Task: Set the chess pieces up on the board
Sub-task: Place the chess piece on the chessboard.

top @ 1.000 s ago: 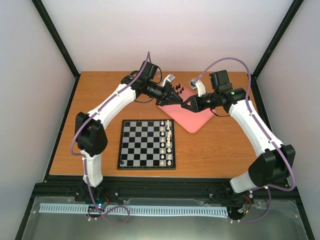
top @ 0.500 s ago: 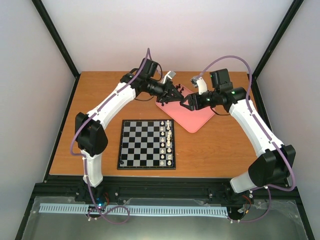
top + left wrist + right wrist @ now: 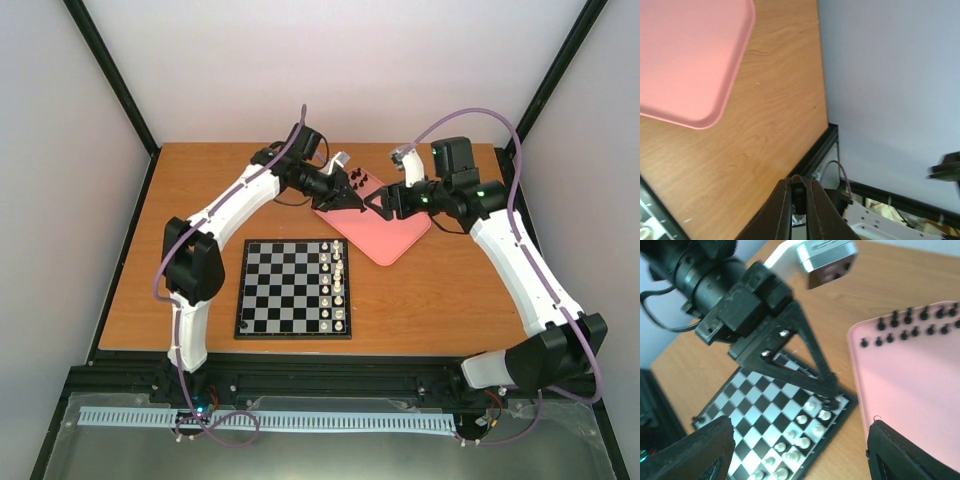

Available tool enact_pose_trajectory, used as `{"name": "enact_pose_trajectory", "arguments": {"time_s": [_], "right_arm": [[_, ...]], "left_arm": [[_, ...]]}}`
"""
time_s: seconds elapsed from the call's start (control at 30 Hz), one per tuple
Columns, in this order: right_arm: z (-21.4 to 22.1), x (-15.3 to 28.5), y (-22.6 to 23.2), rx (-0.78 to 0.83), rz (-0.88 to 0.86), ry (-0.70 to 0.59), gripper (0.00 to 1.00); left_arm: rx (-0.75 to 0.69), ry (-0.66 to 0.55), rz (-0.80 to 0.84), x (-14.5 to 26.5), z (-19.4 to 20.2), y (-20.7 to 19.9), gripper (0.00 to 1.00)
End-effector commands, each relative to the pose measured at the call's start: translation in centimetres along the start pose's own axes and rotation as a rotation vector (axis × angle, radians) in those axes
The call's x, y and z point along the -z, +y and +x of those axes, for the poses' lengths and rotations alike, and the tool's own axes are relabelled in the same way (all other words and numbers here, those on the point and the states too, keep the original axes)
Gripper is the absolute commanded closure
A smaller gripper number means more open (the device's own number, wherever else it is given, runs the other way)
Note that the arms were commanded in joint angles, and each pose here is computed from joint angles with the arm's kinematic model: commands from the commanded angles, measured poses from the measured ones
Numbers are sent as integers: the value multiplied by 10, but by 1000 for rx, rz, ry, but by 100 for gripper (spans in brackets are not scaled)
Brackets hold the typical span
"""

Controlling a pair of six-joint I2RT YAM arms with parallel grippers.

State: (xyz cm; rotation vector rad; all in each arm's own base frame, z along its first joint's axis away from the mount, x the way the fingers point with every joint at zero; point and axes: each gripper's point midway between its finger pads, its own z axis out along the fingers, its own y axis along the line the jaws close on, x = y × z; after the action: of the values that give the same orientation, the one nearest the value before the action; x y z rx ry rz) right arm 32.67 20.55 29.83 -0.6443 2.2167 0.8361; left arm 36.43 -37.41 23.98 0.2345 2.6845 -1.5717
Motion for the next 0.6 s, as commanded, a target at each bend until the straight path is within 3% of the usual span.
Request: {"name": "enact_pose_trajectory", "arguments": {"time_s": [0.0, 0.27, 0.37, 0.57], "right_arm": [[-14, 20, -39, -31, 258, -69, 17], [22, 20, -123, -249, 659, 5, 16], [42, 12, -135, -288, 694, 29, 16], [76, -14, -140, -336, 652, 92, 16]], "left_arm": [[-63, -65, -103, 21, -12, 2, 99], [-88, -246, -455, 89, 3, 28, 99], [-63, -344, -605, 122, 27, 48, 99], [62, -410, -825, 152, 94, 113, 99]]}}
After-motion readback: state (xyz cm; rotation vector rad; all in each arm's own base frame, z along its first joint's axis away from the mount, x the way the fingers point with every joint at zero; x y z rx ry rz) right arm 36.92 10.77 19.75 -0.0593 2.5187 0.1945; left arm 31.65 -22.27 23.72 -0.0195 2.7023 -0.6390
